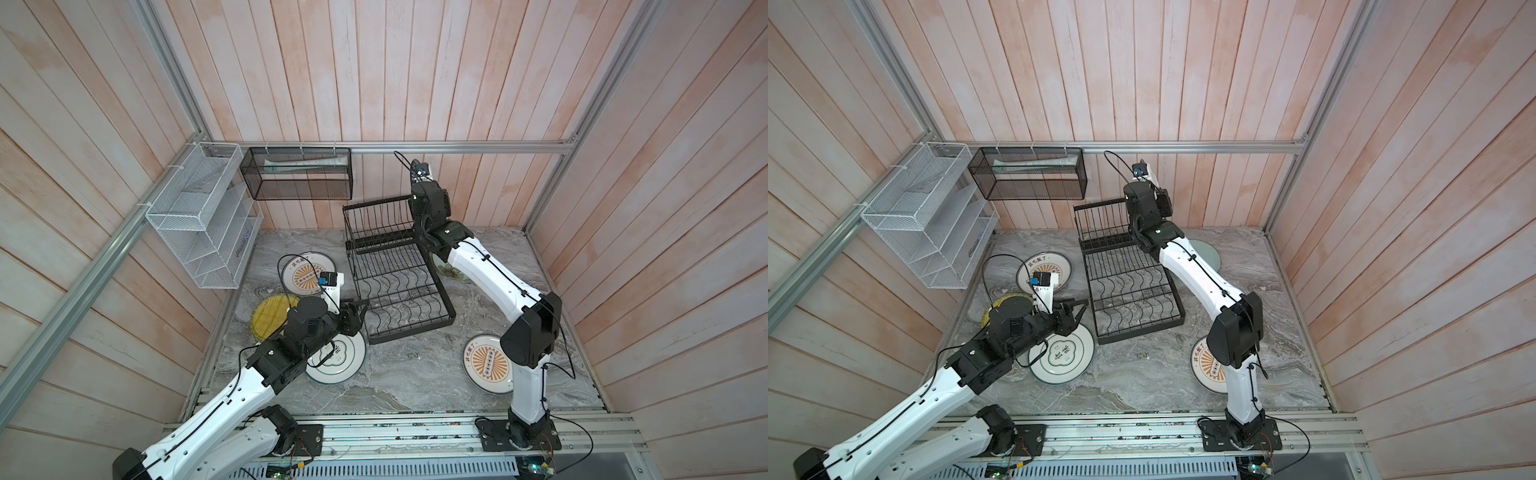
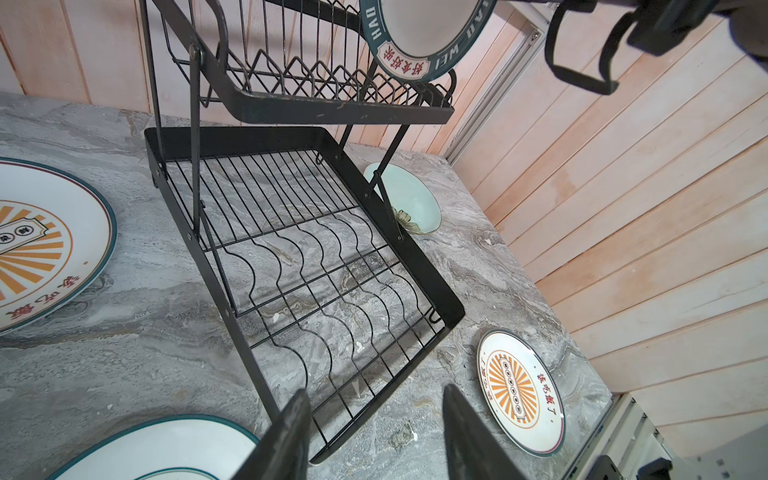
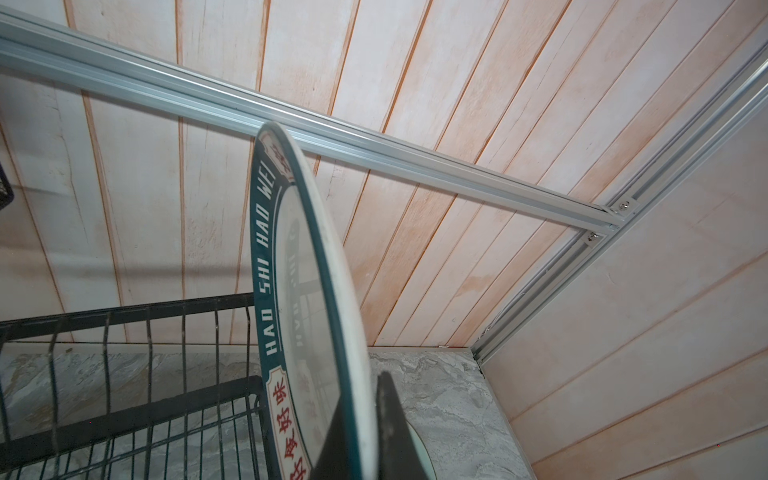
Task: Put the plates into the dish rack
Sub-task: 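Lower the upright green-rimmed plate into the rack's upper tier slots with the right gripper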
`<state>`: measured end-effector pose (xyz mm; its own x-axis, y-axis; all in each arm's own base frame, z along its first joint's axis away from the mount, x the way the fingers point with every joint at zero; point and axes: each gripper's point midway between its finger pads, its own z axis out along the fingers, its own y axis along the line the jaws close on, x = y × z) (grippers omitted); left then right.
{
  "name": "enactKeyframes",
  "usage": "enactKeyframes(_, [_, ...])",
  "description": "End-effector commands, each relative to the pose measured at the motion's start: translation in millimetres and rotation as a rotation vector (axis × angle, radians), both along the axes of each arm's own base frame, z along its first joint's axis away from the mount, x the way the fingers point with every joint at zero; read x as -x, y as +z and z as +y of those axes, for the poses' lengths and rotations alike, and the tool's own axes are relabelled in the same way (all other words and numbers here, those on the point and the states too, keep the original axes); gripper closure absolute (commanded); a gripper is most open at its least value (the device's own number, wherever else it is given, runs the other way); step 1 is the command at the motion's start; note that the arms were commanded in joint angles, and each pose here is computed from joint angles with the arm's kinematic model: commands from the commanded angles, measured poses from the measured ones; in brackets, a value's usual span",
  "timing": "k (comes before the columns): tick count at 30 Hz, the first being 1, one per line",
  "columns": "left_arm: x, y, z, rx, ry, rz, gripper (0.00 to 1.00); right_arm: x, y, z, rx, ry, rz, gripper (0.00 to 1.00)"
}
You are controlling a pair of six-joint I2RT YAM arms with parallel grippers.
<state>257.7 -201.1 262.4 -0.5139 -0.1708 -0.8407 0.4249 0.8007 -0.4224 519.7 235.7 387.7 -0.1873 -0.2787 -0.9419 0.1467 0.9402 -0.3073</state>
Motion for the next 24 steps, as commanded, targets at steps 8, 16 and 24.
enactKeyframes(8, [0.4,10.4,3.5,-0.007,0.011,-0.029,0.48,2.0,9.2,-0.1,-0.026,-0.003,-0.053,1.0])
enactKeyframes(16, [0.7,10.6,3.9,-0.006,0.013,-0.029,0.48,2.6,5.8,-3.0,-0.026,-0.011,-0.048,1.0])
enactKeyframes(24, [2.3,12.2,5.8,-0.004,0.016,-0.031,0.48,2.0,17.9,-1.1,-0.001,0.01,-0.073,1.0])
